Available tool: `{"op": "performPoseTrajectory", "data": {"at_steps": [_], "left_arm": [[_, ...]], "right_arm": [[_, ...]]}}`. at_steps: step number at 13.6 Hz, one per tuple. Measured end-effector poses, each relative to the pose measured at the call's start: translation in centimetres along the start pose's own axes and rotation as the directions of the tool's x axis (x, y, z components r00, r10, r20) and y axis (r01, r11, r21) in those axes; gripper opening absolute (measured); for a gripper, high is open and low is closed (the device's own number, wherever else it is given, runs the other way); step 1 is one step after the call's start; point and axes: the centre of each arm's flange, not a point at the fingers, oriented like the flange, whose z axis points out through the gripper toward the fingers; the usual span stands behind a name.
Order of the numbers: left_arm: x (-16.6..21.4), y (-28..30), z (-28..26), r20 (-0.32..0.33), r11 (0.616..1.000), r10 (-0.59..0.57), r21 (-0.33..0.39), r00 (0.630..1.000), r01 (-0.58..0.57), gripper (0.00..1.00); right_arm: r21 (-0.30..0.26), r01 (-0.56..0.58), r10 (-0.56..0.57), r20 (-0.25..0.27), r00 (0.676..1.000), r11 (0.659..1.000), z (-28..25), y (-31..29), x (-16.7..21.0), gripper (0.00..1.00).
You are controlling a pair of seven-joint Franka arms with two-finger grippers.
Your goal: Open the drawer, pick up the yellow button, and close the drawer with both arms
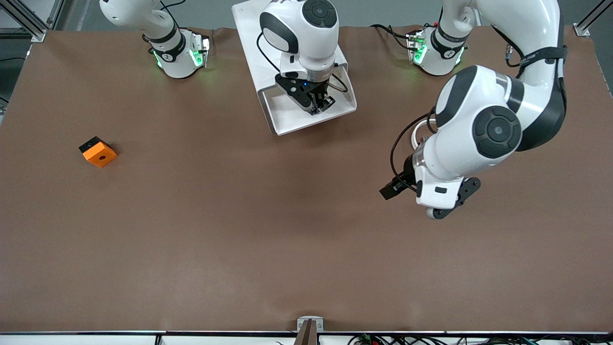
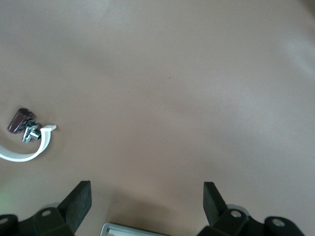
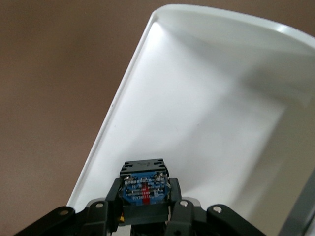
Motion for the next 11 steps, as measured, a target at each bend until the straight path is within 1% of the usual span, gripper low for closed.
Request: {"op": "performPoseTrajectory", "data": {"at_steps": [2,4,6,8,9,11], "left_arm": [[-0.8,0.7,0.3,-0.010,1.000,0.019,-0.012,1.000,-0.019,1.00],[-0.9,0.8,0.6,-0.009,0.999,0.047,-0.011,0.999,-0.047,1.00],[-0.9,0.7,1.5,0.000,0.993,0.118,0.003,0.993,-0.118,1.00],[-1.2,0.8,2.9,0.010,0.986,0.168,0.013,0.986,-0.168,1.00],[-1.9,1.2,3.7,0.012,0.983,0.185,0.013,0.983,-0.185,1.00],[-4.7,2.6,6.0,0.021,0.973,0.231,0.025,0.973,-0.231,1.00]], "right_arm": [[0.011,0.035,-0.035,-0.003,0.999,0.999,-0.7,-0.4,1.4,0.41],[0.004,0.078,-0.078,-0.005,0.997,0.997,-2.8,-0.9,5.3,0.41],[0.001,0.134,-0.134,0.006,0.991,0.991,-6.1,-0.8,11.5,0.41],[0.005,0.220,-0.220,0.021,0.975,0.975,-8.6,0.3,18.6,0.41],[-0.003,0.265,-0.265,0.030,0.964,0.964,-9.0,1.2,22.2,0.41],[-0.012,0.350,-0.349,0.050,0.936,0.937,-8.5,2.9,29.1,0.41]]}}
